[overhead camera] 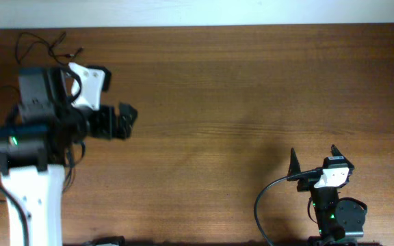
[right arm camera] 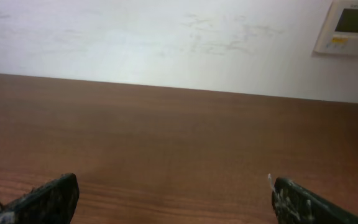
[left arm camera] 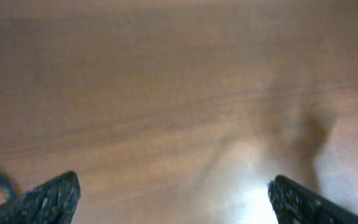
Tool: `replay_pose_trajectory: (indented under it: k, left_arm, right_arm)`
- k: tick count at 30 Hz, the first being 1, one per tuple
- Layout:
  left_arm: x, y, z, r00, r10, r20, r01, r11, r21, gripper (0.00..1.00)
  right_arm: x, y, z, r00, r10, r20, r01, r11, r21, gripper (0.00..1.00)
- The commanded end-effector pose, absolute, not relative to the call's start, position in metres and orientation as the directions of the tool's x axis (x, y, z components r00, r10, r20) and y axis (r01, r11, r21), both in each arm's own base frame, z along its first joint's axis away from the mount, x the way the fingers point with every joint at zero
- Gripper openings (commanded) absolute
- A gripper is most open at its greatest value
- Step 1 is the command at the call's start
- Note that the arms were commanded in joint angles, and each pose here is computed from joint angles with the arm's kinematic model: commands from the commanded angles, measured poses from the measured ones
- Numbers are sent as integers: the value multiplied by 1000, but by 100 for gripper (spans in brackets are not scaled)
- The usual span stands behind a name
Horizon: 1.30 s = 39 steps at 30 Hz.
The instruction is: Untangle cables
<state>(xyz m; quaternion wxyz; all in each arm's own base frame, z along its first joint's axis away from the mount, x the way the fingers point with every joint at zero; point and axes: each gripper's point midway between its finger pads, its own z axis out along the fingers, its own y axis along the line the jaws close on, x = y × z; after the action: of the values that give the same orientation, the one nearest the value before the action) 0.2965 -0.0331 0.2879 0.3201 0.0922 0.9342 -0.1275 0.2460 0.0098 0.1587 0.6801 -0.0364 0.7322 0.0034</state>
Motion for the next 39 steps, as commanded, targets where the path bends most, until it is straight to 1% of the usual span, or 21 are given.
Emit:
replay_pose_trajectory:
  k: [1,6,10,12,14,21,24,28,35,37,39]
  left_arm:
    - [263,-50,267,-750,162,-641,329,932,-150,99]
    - [212,-67,260,-636,222,-739,414,906,-84,99]
    - [171,-66,248,-497,208,-842,425,905,-28,99]
    - [158,-68,248,-439,204,-875,441,898,-12,99]
    - [152,-70,246,-406,202,-891,450,893,-2,99]
    - [168,-68,229,-333,196,-922,433,901,34,99]
    - [179,-68,228,-289,195,-937,430,901,55,99]
    - [197,-68,221,-197,186,-963,420,903,88,99]
    - [219,-59,212,-64,47,-997,340,940,22,99]
    - [223,-54,209,-39,-4,-999,310,951,-16,99]
    - [227,-53,203,-35,-9,-999,306,952,-20,99]
  right_arm:
    - [246,7,156,-73,-45,-996,-43,998,-42,98]
    - [246,7,156,-73,-45,-996,-43,998,-42,98]
    - [246,7,156,-73,-45,-996,-43,998,-42,98]
    - [246,7,156,-73,-45,-996,-43,998,-42,98]
    - [246,7,156,-73,-45,-996,-43,998,-42,98]
    - [246,7,156,-73,-45,-996,-43,998,-42,99]
    - [246,7,156,-73,-45,-996,-43,998,-42,98]
    - [246,7,156,-73,-45,-996,-43,998,-42,98]
    - [246,7,156,-73,-45,-996,-43,998,-42,99]
    - [246,7,156,-73,-45,-996,-43,998,-42,98]
    - [246,7,156,-73,-45,-996,-43,998,-42,98]
